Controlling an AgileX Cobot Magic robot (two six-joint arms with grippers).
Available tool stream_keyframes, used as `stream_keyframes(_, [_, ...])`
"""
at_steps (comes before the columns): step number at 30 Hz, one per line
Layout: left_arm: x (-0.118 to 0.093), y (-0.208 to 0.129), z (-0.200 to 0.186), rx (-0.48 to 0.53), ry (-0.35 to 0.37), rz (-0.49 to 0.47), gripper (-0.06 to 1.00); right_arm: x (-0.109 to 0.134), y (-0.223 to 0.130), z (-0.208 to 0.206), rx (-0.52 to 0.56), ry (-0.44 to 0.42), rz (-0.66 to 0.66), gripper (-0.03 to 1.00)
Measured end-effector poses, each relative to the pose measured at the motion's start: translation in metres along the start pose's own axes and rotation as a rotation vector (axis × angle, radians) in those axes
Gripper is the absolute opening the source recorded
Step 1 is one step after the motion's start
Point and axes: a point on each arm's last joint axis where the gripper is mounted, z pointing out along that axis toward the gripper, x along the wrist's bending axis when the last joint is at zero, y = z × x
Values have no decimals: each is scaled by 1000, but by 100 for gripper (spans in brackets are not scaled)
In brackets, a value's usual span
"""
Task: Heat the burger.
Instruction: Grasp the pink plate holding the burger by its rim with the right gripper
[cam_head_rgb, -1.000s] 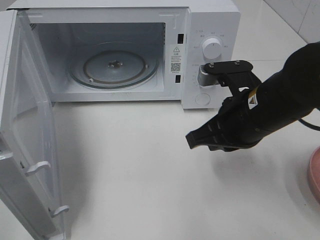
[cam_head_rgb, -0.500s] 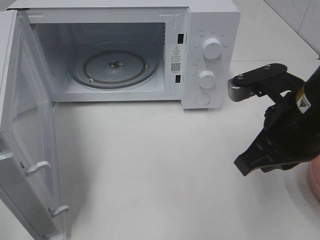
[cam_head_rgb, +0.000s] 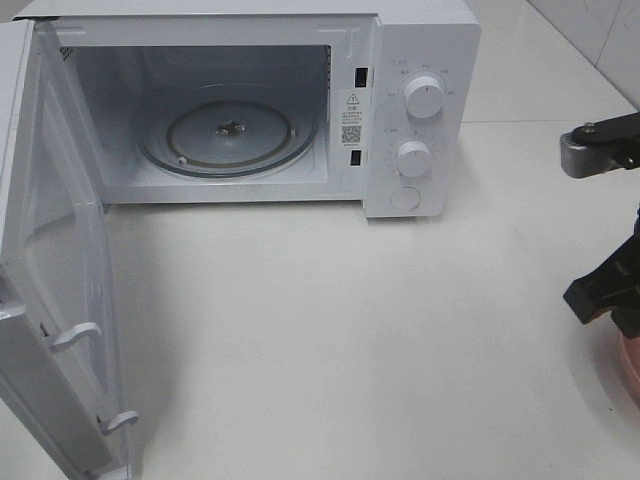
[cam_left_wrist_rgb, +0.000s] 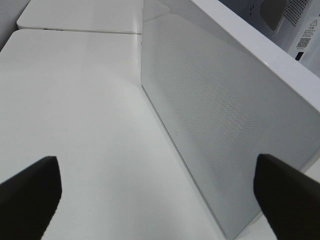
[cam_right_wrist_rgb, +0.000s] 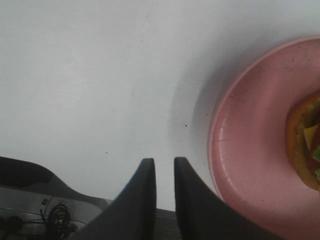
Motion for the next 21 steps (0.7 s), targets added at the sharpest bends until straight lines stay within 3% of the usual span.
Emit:
stream_keyframes(3, [0, 0, 0, 0, 0, 0, 99, -7, -1, 1, 12, -13, 26, 22])
stream_keyframes(4, [0, 0, 0, 0, 0, 0, 99, -10, -1, 1, 16, -24, 32, 33])
stream_keyframes(5, [0, 0, 0, 0, 0, 0, 99, -10, -1, 1, 16, -24, 32, 33])
stream_keyframes(6, [0, 0, 0, 0, 0, 0, 99, -11, -1, 1, 18, -31, 29, 40])
stream_keyframes(7, [0, 0, 0, 0, 0, 0, 99, -12, -1, 1, 16, -41, 23, 55])
stream_keyframes(8, [0, 0, 0, 0, 0, 0, 99, -12, -1, 1, 16, -41, 23, 55])
stream_keyframes(9, [0, 0, 0, 0, 0, 0, 99, -12, -1, 1, 16, -46, 19, 64])
stream_keyframes(10, [0, 0, 0, 0, 0, 0, 99, -13, -1, 1, 15, -51, 16, 81])
stream_keyframes(11, [0, 0, 0, 0, 0, 0, 99, -13, -1, 1, 15, -51, 16, 81])
stream_keyframes(13, [0, 0, 0, 0, 0, 0, 99, -13, -1, 1, 15, -53, 14, 94])
stream_keyframes(21, [0, 0, 0, 0, 0, 0, 99, -14, -3, 7, -2, -62, 8, 98])
